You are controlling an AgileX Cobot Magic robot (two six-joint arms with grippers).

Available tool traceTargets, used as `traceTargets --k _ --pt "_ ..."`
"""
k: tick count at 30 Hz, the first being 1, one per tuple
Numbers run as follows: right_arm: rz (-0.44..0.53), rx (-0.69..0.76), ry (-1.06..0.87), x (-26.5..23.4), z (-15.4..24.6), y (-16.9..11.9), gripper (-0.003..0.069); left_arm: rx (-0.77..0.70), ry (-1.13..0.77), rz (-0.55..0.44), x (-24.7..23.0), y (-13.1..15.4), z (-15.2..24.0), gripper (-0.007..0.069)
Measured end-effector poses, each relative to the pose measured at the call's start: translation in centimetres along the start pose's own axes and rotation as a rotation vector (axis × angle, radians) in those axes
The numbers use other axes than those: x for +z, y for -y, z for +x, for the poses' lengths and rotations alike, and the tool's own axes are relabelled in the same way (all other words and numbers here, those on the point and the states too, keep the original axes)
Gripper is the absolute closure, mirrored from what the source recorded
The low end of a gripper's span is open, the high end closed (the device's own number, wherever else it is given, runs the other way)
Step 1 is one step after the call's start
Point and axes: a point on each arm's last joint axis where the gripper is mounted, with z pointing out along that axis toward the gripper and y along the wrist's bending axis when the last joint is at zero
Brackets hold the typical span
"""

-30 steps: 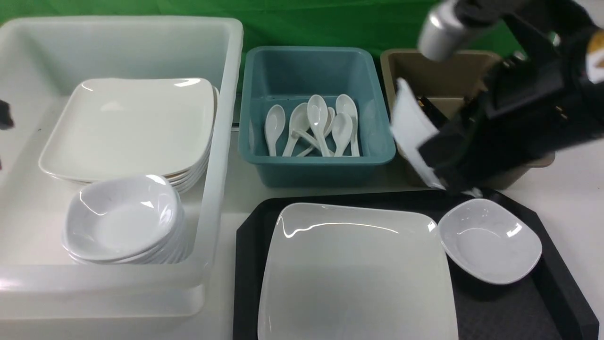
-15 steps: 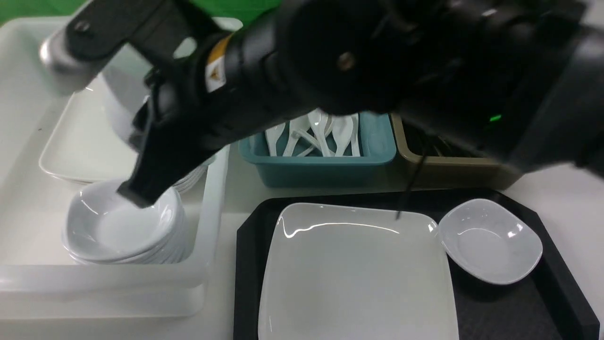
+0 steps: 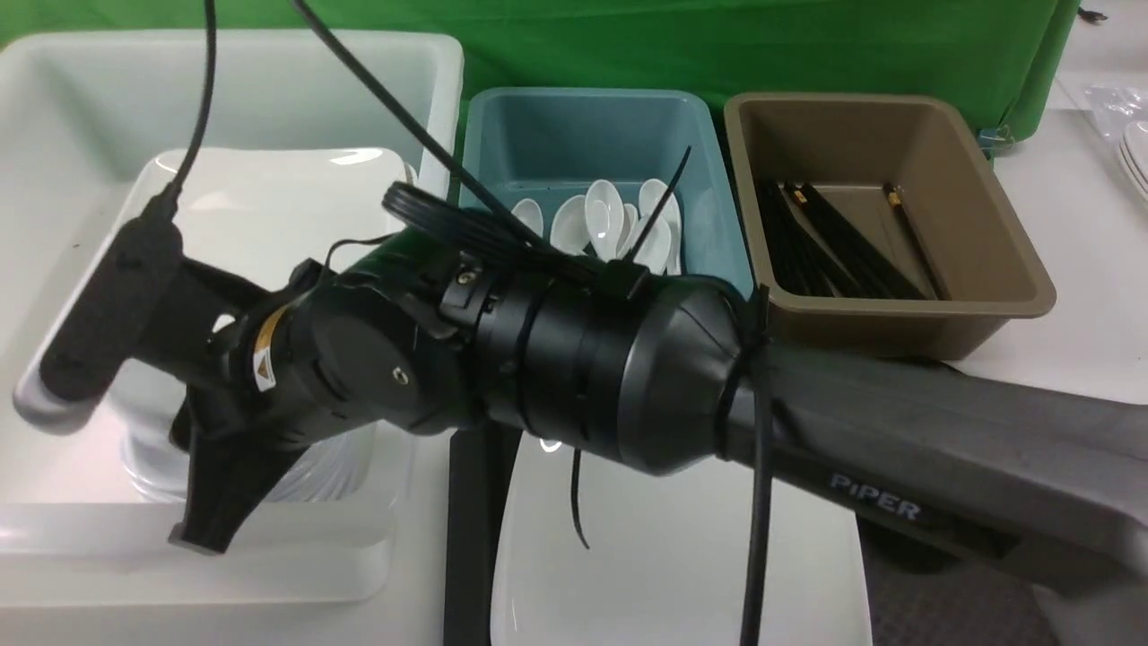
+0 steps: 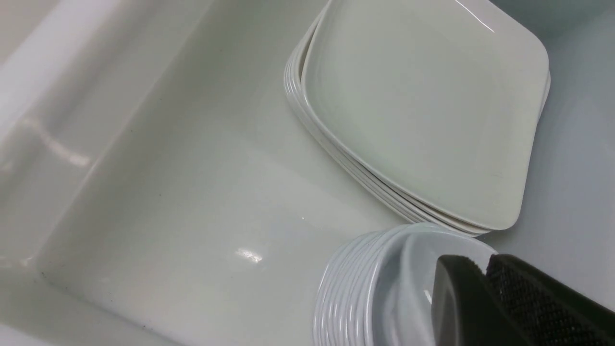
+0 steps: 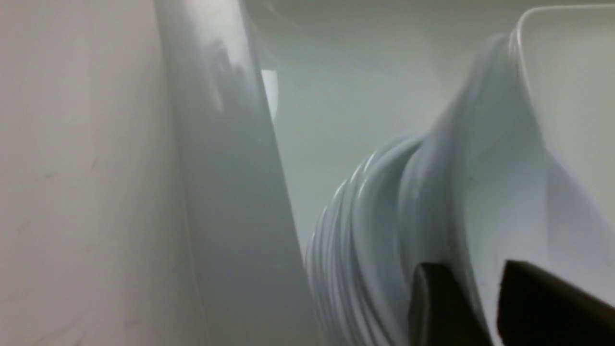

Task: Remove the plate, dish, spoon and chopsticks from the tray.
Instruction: Use the right arm to put the small plate into the large storage box on the left, then use the right arm to grab a small plate from the dinner plate

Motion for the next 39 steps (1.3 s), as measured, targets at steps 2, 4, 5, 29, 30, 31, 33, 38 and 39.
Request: traceTargets --k 2,4,5,29,30,31,33,38,39 --pt "-0.001 0.013 -0.001 -0.3 -0.1 0.0 0.0253 0.001 0.001 0.003 0.0 0.0 0.0 0.0571" --pt "-0.007 0.038 -0.013 -1.0 -0.3 0.0 0.013 0.005 0.003 0.005 -0.1 0.1 0.0 0.0571" --pt "-0.016 0.056 -0.027 -1.9 -0.5 0.0 0.0069 0.008 0.003 0.005 -0.1 0.1 0.0 0.0571" --pt "0.275 0.598 -0.865 -22.6 20.0 9.9 0.0469 0.618 -0.277 0.371 0.0 11.1 8.0 0.0571" --pt "0.268 0.619 -0.89 -22.4 21.5 9.6 0.0417 0.624 -0.282 0.378 0.0 11.2 8.1 0.0571" --pt "0.262 0.631 -0.902 -22.0 22.4 9.3 0.0384 0.624 -0.283 0.382 0.0 11.3 8.2 0.0571" --pt "0.263 0.65 -0.903 -21.3 24.1 8.9 0.0298 0.624 -0.279 0.385 0.0 11.3 8.2 0.0571" --pt "0.261 0.632 -0.841 -19.0 27.2 7.2 0.0127 0.628 -0.27 0.371 0.0 11.2 8.1 0.0571" --pt "0.266 0.624 -0.819 -18.6 27.7 6.9 0.0118 0.629 -0.269 0.37 0.0 11.2 8.1 0.0571"
